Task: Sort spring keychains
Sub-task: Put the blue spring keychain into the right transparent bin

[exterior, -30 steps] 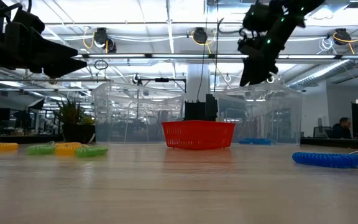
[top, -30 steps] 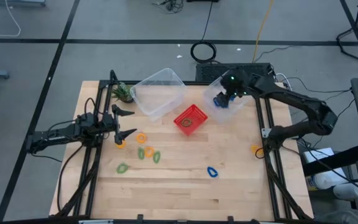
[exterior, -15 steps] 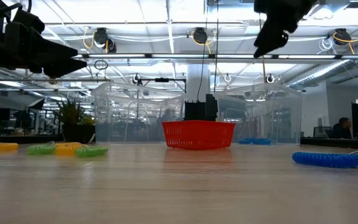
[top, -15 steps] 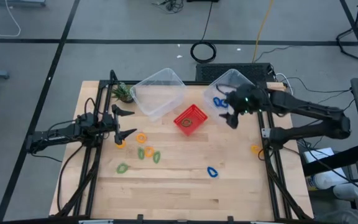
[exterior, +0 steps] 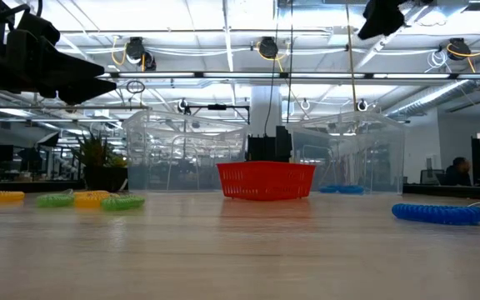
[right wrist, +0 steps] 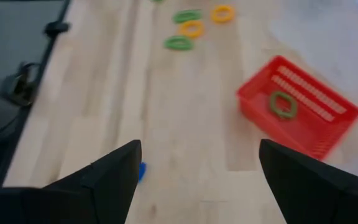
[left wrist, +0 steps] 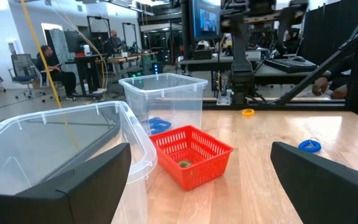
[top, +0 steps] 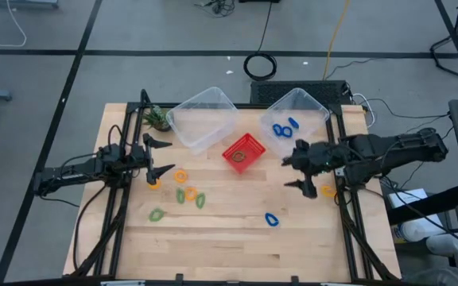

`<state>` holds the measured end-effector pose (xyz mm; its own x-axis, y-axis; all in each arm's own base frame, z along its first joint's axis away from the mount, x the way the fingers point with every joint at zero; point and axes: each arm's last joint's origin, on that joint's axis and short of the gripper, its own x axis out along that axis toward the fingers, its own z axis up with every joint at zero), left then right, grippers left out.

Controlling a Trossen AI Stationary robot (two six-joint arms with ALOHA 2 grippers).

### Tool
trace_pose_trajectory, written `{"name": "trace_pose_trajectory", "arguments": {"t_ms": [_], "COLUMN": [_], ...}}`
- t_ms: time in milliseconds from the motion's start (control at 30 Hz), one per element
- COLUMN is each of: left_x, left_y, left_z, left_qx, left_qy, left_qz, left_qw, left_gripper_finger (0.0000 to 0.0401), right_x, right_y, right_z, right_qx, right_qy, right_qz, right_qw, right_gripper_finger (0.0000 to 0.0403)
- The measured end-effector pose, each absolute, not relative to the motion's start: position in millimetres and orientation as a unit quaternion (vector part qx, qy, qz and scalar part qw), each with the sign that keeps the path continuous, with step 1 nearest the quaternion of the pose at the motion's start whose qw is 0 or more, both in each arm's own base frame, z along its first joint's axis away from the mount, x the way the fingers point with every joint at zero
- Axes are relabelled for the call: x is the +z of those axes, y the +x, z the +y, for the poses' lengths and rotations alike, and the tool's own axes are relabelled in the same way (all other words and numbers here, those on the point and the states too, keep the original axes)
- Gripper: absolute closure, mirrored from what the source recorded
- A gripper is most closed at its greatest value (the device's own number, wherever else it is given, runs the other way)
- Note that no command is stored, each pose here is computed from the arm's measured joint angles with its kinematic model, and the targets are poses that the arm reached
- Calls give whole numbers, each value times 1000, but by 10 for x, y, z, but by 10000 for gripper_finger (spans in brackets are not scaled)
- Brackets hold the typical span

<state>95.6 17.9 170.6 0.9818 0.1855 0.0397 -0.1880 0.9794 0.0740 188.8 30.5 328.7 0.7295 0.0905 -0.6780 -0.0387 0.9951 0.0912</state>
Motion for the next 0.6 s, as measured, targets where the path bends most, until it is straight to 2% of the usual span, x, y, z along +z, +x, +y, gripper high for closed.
{"name": "trace_pose_trajectory", "arguments": {"t_ms": [267, 600], "left_x": [1706, 1706], "left_y": [956, 956], "left_z": [179, 179], "left_qx": [94, 94], "left_qy": [39, 39], "left_qz": [-16, -16], "left_qw": [995, 995], "left_gripper_finger": [6, 6], "right_x": [3262, 3093], "right_y": [1848, 1924], "right_z": [613, 967], "right_qx": [107, 83], "right_qy": [0, 16], "right_qz": [374, 410], "right_qw": [921, 908], "right_gripper_finger": [94, 94]}}
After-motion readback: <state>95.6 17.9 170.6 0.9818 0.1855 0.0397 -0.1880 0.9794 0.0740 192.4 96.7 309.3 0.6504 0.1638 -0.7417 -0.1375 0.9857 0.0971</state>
